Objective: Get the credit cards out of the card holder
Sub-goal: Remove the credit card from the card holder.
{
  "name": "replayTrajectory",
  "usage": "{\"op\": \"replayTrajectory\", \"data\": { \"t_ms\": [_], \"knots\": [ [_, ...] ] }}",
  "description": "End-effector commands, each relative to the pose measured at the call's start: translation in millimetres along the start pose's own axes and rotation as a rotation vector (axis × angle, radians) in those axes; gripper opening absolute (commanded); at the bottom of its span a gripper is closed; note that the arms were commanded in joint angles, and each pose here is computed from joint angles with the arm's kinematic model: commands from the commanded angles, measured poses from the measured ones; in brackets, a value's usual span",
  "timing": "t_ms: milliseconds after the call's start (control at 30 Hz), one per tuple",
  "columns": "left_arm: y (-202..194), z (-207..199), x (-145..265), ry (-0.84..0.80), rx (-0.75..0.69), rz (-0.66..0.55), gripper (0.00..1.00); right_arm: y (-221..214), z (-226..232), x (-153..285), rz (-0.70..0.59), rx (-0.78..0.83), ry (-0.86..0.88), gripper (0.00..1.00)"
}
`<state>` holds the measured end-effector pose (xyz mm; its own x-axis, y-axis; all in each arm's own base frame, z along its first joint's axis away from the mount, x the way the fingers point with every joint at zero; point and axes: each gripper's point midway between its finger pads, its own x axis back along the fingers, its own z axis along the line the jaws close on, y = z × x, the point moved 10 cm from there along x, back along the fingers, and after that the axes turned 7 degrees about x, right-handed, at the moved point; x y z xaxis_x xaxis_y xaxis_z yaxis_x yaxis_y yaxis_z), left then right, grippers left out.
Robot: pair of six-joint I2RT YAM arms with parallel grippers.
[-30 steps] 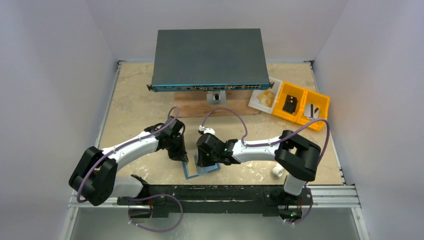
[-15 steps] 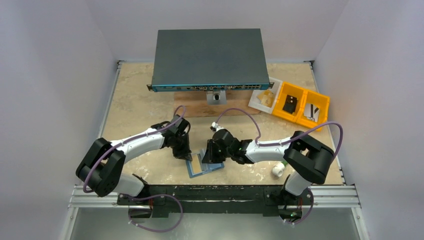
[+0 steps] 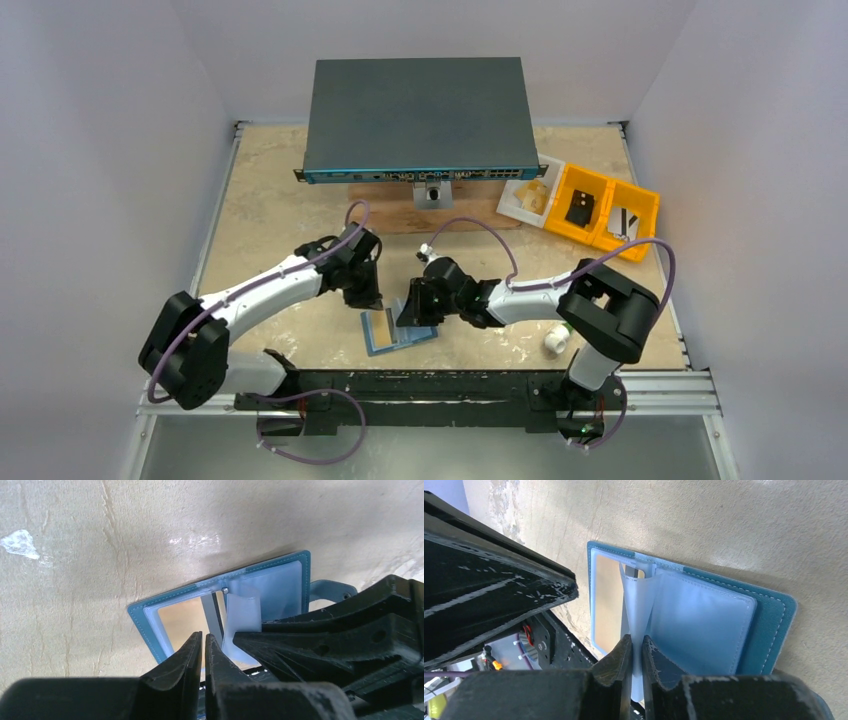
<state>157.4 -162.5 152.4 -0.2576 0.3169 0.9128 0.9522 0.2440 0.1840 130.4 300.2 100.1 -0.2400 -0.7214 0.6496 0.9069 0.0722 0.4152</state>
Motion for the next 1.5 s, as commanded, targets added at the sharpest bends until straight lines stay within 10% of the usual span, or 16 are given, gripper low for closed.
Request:
{"op": "replayTrajectory", "data": {
  "t_ms": [0, 800, 1467],
  "knots": [
    [-1, -1, -15, -0.008, -0.001, 0.042, 0.06, 9, 10, -2, -0.027, -0.022, 0.080, 0.10],
    [-5, -9, -31, -0.073, 0.004, 0.104, 0.03, 25, 19, 25, -0.145, 0.014, 0.030, 0.46],
    [-11, -66, -48, -0.176, -0.065, 0.161, 0.05, 23, -1, 88, -0.291, 0.015, -0.242, 0.46]
  ]
}}
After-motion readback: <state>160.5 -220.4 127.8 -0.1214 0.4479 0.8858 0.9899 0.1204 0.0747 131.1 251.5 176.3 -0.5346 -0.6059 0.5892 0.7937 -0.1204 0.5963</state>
